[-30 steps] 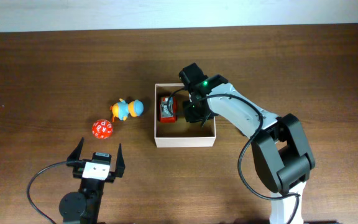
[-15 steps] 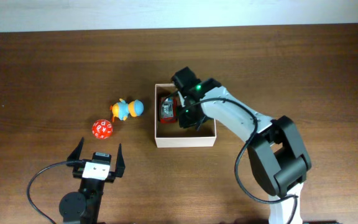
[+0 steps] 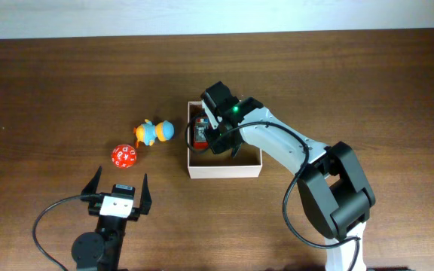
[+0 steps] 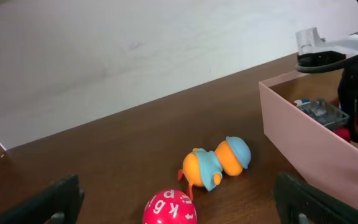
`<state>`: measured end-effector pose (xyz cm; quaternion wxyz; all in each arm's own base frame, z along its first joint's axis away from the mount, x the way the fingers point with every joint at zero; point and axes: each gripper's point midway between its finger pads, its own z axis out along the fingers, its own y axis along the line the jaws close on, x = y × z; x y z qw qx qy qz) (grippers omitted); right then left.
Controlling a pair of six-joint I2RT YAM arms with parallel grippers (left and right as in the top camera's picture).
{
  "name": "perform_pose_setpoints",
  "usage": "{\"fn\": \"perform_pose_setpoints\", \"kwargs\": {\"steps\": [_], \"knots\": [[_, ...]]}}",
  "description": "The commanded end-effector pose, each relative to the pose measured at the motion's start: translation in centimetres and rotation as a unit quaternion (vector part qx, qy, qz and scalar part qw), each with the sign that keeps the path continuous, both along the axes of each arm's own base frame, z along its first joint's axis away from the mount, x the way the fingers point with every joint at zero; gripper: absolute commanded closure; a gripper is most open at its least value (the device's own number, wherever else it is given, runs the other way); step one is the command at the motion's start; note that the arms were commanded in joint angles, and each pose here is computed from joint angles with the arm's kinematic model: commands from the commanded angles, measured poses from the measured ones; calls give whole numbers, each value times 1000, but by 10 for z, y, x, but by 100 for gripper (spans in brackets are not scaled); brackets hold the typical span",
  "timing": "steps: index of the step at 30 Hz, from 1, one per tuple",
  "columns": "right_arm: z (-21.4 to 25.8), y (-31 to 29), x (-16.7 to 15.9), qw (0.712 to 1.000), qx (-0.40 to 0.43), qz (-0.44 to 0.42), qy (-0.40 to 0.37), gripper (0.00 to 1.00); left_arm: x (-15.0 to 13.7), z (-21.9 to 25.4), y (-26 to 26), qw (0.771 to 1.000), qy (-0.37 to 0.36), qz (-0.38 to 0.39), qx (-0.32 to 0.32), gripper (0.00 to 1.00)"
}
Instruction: Pack container
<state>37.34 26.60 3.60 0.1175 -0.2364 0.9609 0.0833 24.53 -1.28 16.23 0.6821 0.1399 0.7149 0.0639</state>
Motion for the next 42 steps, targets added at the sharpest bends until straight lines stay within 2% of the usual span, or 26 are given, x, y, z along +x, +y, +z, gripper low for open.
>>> {"fn": "perform_pose_setpoints", "kwargs": {"steps": [1, 9, 21, 36, 42], "knots": [[-2, -6, 7, 999, -19, 23, -21, 66, 0, -2, -1, 1000, 0, -1, 6, 1], [2, -9, 24, 996, -38, 48, -64, 62, 0, -2, -1, 1000, 0, -1, 6, 1], [3, -44, 47, 997, -40, 13, -70, 62, 0, -2, -1, 1000, 0, -1, 6, 1], [5, -42, 48, 997, -28, 18, -67, 62, 0, -2, -1, 1000, 0, -1, 6, 1], [33, -25, 46, 998, 8, 42, -50, 62, 0, -2, -1, 1000, 0, -1, 6, 1]]}}
